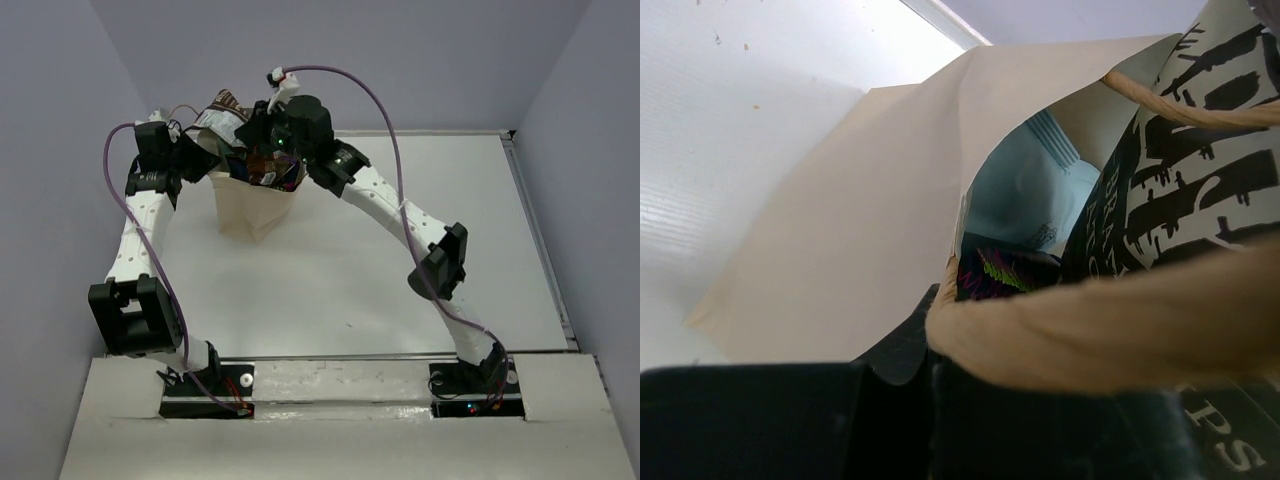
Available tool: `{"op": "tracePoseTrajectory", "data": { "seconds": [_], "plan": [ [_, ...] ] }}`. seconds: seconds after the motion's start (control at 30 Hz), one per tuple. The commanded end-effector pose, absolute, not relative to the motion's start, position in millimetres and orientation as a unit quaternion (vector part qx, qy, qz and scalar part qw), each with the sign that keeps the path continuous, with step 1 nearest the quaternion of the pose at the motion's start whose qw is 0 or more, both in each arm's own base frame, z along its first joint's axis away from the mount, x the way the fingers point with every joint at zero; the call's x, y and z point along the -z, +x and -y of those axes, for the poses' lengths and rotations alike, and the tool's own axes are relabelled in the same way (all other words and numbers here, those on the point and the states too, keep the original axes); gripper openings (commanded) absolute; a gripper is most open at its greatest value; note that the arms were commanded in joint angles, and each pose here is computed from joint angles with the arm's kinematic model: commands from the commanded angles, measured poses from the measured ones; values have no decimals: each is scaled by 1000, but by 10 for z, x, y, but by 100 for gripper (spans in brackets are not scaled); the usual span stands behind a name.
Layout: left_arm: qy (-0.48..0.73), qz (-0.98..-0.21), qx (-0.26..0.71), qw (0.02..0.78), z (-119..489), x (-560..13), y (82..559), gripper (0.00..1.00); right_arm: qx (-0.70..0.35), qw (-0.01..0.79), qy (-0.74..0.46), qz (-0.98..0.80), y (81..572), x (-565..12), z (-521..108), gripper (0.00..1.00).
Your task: Place the snacks into the paper bag
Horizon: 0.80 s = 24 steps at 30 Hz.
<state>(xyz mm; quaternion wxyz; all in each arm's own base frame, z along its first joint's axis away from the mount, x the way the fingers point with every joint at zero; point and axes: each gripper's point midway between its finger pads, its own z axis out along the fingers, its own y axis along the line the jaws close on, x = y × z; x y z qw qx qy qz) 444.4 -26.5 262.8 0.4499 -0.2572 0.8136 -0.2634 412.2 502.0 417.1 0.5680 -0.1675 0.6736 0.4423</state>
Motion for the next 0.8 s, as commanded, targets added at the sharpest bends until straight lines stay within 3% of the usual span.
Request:
{"op": "tracePoseTrajectory", "data": {
  "seconds": [0.0, 0.33, 0.67, 0.73, 0.77],
  "plan": [
    [-261, -806, 258, 464, 182, -2701, 4473, 0, -399, 572, -124, -706, 4428, -3674, -5128, 16],
    [-258, -804, 268, 464, 209, -2761, 4485, 0, -228, 500, -117, -827, 4641, -2257, -4843, 10],
    [-266, -802, 261, 466, 133, -2750, 4475, 0, -81, 456, -129, -877, 4565, -1782, -4218, 9],
    [-267, -802, 260, 467, 121, -2756, 4469, 0, -100, 474, -131, -865, 4519, -2106, -4200, 10],
    [-268, -802, 260, 467, 117, -2752, 4475, 0, -117, 483, -143, -856, 4503, -2269, -4242, 15]
  ]
}}
